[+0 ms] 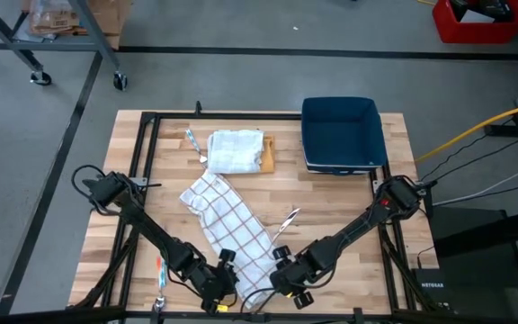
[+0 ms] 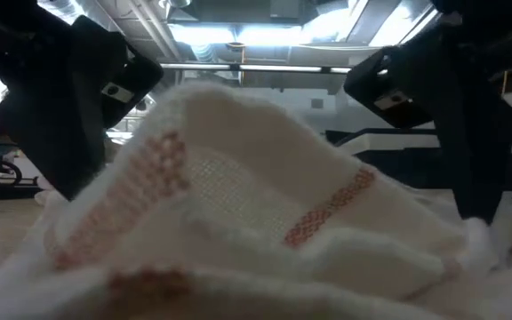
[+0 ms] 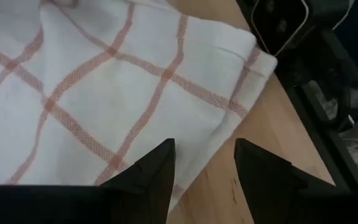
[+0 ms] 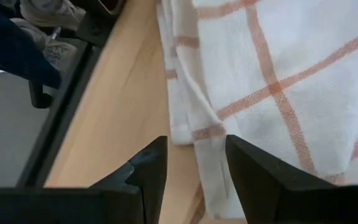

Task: Fold towel
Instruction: Fold the white patterned towel

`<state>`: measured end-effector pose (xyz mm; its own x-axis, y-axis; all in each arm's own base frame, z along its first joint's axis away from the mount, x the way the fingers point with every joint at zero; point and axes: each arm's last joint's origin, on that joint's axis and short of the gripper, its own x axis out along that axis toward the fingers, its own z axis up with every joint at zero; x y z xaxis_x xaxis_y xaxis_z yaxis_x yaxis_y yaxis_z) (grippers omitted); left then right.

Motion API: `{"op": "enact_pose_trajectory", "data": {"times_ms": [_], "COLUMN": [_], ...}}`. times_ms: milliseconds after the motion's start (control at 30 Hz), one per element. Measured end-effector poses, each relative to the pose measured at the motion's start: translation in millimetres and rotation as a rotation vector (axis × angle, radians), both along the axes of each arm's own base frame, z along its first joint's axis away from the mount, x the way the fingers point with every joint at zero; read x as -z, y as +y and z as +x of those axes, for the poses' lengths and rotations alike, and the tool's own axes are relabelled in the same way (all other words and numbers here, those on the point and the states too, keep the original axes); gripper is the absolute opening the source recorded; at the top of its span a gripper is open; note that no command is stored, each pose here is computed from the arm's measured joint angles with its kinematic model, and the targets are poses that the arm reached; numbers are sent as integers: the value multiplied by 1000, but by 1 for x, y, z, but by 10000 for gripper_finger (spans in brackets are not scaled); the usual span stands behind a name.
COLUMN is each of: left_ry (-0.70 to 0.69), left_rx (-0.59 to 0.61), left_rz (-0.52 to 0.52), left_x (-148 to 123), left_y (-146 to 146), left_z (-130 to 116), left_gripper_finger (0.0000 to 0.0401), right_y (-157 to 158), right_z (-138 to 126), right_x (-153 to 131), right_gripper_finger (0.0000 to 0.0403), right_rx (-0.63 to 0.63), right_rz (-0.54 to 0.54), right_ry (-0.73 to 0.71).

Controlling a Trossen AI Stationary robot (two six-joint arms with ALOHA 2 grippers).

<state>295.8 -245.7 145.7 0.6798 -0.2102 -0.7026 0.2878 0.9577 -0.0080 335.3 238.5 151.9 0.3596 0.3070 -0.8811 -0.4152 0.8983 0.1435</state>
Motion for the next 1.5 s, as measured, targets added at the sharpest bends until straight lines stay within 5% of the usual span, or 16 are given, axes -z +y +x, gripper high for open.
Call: {"op": "enact_pose_trajectory", "data": {"times_ms": [600, 967, 1500], "left_ry": [28, 19, -127], "left_rx": [-3, -150, -323], "left_rz": [40, -88, -229], "left_x": [23, 21, 4], "left_y": [-3, -8, -26], "left_z": [3, 0, -11], "left_gripper_finger": [156, 28, 2], "right_y": [3, 8, 7], "right_z": [4, 11, 11], "right_x": [18, 16, -23], "right_gripper_finger": [163, 9, 6], "right_rx": [17, 68, 181], "right_rz": [-18, 81, 181], "right_ry": [10, -36, -137]}}
